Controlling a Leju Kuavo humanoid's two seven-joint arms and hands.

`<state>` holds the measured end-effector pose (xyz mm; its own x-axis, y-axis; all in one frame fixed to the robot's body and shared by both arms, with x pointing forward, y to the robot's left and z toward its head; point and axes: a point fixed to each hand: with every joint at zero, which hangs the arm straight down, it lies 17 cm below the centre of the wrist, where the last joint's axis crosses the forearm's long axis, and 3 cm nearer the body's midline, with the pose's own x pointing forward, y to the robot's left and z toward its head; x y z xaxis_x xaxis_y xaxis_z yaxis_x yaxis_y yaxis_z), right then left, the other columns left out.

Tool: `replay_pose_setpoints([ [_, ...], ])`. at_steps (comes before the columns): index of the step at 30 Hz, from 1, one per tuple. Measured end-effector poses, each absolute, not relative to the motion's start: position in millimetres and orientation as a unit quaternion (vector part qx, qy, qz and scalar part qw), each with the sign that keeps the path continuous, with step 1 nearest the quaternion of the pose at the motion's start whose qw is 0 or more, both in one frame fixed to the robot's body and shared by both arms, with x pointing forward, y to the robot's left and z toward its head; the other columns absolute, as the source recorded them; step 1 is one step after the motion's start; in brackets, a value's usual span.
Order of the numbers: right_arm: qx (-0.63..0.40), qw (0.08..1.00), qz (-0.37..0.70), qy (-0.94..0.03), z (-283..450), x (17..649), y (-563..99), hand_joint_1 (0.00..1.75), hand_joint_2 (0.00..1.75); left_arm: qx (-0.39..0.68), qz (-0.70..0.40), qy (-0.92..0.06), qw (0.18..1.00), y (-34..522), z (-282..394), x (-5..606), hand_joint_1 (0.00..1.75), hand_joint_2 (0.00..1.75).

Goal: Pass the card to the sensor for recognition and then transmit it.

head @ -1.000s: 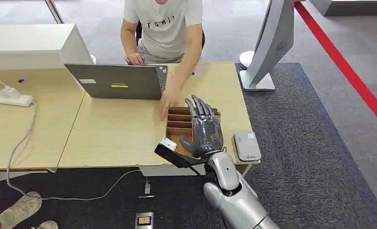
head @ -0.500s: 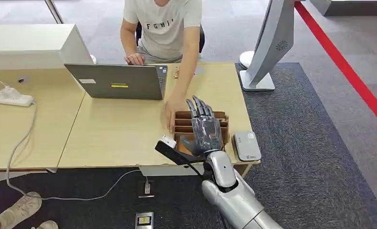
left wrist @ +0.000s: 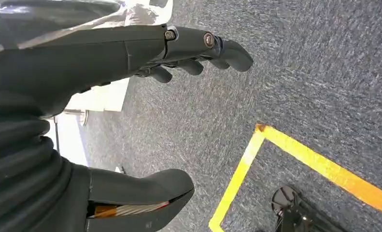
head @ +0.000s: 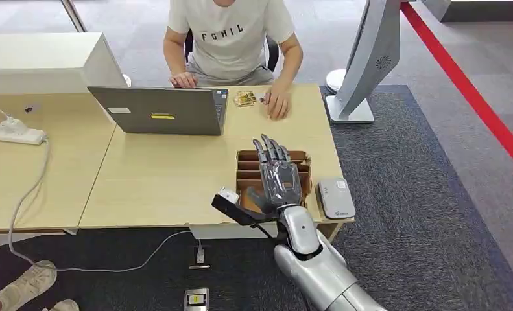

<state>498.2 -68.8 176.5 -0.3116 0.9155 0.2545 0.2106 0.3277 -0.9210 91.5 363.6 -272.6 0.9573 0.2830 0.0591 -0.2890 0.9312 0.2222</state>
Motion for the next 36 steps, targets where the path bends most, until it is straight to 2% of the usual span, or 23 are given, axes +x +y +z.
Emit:
replay_pose_setpoints([
  [20,-0.48,0.456,0.416,-0.624,152.5,524.9,-126.7,0.0,1.75,0.108,0.157,-0.013,0.982,358.9,-273.1,91.7,0.0,1.75],
  [36,-0.503,0.464,0.423,-0.594,140.1,530.2,-154.2,0.02,1.75,0.095,0.151,-0.016,0.984,353.8,-273.3,93.3,0.0,1.75],
])
